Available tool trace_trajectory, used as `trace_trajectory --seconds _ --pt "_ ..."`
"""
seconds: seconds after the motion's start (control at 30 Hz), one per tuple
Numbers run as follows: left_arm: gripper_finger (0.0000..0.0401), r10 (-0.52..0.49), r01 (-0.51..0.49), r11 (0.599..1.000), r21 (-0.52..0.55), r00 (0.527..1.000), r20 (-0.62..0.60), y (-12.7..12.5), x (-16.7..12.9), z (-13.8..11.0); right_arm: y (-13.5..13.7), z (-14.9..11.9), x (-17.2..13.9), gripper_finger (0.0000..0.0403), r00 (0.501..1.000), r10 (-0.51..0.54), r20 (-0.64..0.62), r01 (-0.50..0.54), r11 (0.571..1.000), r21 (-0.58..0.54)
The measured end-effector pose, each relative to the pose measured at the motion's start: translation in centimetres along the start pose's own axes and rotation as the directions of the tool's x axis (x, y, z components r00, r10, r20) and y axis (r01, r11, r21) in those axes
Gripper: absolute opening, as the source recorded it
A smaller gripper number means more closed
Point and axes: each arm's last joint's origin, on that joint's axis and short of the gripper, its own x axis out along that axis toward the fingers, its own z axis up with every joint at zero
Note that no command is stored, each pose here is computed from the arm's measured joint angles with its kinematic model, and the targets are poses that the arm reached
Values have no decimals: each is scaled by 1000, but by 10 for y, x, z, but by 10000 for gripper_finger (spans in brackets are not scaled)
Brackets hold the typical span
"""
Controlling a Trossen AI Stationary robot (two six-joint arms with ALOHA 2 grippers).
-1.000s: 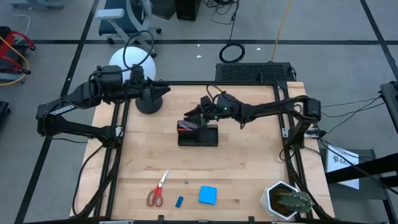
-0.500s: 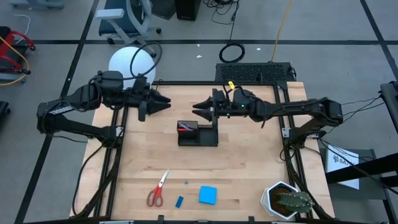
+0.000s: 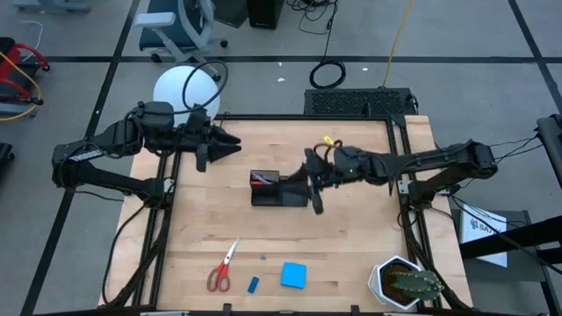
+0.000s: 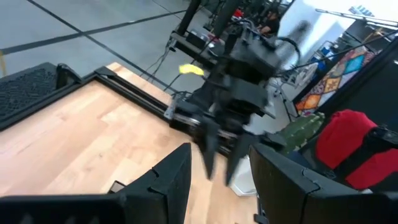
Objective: Pick and place office supplies into organizer
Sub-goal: Put the blue sticky note into the desk organizer
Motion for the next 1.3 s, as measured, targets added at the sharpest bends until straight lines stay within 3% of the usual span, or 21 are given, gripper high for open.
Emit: trace_trajectory --seconds 0.33,0.7,1.07,1.3 --pt "168 73 -73 997 -37 997 -14 4 0 -3 44 -26 0 104 978 85 -191 -85 996 11" --pt "168 37 -39 998 -52 998 -41 -2 2 -7 53 -44 -6 105 910 182 -373 -145 981 127" --pt "168 -27 23 1000 -22 973 -229 -22 49 -38 69 -59 -13 106 836 226 -500 -261 965 0" --pt "168 -75 91 995 30 937 -341 -36 67 -61 68 -58 -12 151 858 186 -480 -220 975 -14"
